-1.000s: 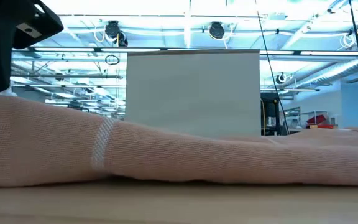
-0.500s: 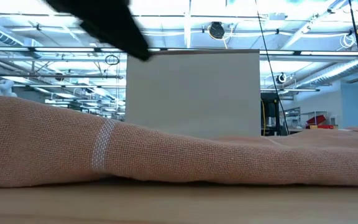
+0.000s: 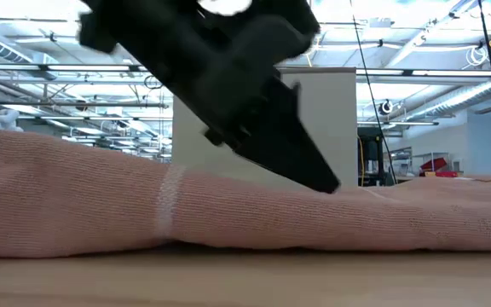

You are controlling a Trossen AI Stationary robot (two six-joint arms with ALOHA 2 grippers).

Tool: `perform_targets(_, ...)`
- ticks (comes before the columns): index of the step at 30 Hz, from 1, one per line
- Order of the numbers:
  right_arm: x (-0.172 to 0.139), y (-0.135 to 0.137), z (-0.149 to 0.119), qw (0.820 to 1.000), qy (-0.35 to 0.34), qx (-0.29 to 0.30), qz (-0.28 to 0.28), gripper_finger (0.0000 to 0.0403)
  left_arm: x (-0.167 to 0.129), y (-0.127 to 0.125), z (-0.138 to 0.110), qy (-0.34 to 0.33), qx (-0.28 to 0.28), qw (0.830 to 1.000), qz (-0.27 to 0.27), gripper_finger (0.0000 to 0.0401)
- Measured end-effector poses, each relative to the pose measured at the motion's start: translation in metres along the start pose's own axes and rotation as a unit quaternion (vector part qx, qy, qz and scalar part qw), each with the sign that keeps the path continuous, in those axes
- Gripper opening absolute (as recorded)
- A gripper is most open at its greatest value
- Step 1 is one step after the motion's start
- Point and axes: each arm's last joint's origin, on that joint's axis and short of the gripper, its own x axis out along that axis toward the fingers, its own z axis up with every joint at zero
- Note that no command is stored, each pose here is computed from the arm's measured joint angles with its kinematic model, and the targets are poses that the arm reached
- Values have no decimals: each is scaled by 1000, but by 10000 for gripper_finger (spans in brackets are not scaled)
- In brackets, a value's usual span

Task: Fold towel
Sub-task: Fold the brown towel with white checkered lines

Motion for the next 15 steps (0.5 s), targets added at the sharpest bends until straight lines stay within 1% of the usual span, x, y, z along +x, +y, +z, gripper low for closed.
perform_targets(5, 6, -1, -4, 1000, 20, -8, -21, 171, 17, 11, 2, -39, -4, 999, 6, 92)
perform_targets(9, 14, 0, -7, 999, 27, -5, -43, 171, 19, 17, 9, -70, -12, 997, 3, 92)
perform_targets(11, 17, 0, -8, 998, 29, -1, -52, 168, 20, 20, 11, -75, -12, 997, -9, 92)
perform_targets(15, 18, 0, -8, 998, 19, 7, -60, 144, 26, 27, 12, -77, -20, 996, -31, 92)
